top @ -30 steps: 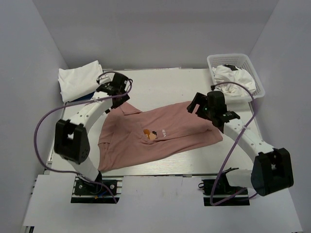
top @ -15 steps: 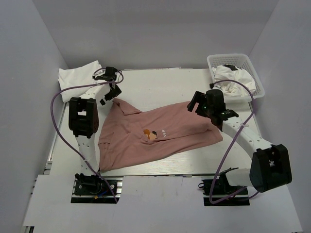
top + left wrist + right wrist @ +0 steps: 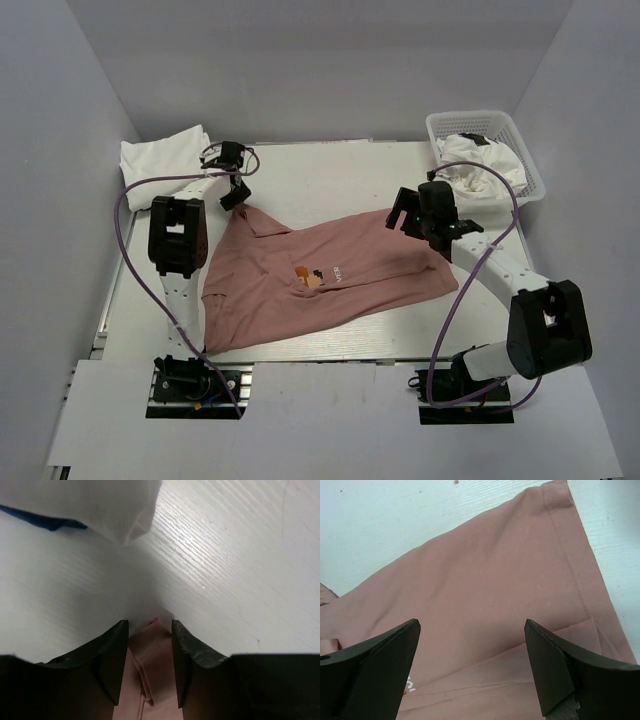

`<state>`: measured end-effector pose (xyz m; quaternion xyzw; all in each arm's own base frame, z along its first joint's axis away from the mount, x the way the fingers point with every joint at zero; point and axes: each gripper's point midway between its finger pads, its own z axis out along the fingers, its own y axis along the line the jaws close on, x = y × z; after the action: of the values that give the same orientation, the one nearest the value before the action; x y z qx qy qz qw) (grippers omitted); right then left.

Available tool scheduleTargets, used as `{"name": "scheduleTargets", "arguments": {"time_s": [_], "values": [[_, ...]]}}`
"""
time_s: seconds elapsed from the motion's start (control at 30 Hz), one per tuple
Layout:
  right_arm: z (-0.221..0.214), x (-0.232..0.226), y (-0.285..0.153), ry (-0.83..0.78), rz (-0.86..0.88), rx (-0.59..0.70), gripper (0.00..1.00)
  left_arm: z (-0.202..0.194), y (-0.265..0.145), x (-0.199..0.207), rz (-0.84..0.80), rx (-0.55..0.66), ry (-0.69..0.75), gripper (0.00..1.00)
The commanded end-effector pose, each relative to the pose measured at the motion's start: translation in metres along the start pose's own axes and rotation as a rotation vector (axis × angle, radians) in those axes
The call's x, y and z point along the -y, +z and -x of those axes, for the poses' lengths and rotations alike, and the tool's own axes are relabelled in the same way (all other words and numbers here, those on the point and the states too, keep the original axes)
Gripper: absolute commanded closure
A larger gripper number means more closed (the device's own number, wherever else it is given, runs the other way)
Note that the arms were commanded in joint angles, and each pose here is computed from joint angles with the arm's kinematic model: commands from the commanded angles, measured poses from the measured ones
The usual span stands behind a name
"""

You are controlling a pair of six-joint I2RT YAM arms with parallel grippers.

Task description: Fold and stack the t-shirts

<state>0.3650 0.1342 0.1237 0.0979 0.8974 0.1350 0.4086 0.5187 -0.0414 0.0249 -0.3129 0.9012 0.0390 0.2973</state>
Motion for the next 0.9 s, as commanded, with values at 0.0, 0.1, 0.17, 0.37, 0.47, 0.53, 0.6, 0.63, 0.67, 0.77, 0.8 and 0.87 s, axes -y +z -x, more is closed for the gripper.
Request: {"name": "scheduleTargets", "arguments": {"time_s": [0.0, 0.1, 0.17, 0.37, 0.47, 0.53, 0.6, 0.63, 0.67, 0.77, 0.8, 0.87], "values": [[0.021, -0.001, -0.002, -0.012, -0.022, 0.050, 0.10, -0.003, 0.012, -0.001, -0.003, -0.024, -0.014, 0.51], [0.020, 0.003, 0.001, -0.010, -0.044, 0.049, 0.10, -0.002, 0.011, 0.003, -0.022, -0.030, -0.017, 0.80], [0.019, 0.008, 0.005, -0.013, -0.074, 0.047, 0.10, 0.000, 0.006, 0.007, -0.036, -0.044, -0.016, 0.89], [0.029, 0.029, 0.023, -0.026, -0.223, 0.062, 0.10, 0.015, -0.012, 0.011, -0.061, -0.017, 0.011, 1.00], [0.045, 0.030, 0.038, -0.049, -0.280, 0.084, 0.10, 0.023, -0.025, 0.007, -0.056, 0.012, 0.014, 1.00], [0.059, 0.026, 0.049, -0.051, -0.296, 0.096, 0.10, 0.029, -0.038, 0.003, -0.053, 0.029, 0.010, 1.00], [0.051, 0.038, 0.067, -0.066, -0.360, 0.070, 0.10, 0.031, -0.044, -0.005, -0.036, 0.047, 0.009, 1.00], [0.066, 0.033, 0.075, -0.058, -0.374, 0.099, 0.10, 0.036, -0.055, -0.005, -0.049, 0.062, 0.002, 1.00], [0.060, 0.038, 0.086, -0.059, -0.402, 0.076, 0.10, 0.039, -0.060, -0.004, -0.060, 0.076, -0.004, 1.00], [0.066, 0.038, 0.110, -0.047, -0.443, 0.065, 0.10, 0.040, -0.080, -0.004, -0.101, 0.098, 0.009, 1.00], [0.075, 0.034, 0.112, -0.049, -0.449, 0.066, 0.10, 0.038, -0.081, -0.006, -0.104, 0.102, 0.007, 1.00], [0.073, 0.040, 0.130, -0.045, -0.489, 0.048, 0.10, 0.037, -0.089, -0.004, -0.120, 0.114, 0.018, 1.00]]}}
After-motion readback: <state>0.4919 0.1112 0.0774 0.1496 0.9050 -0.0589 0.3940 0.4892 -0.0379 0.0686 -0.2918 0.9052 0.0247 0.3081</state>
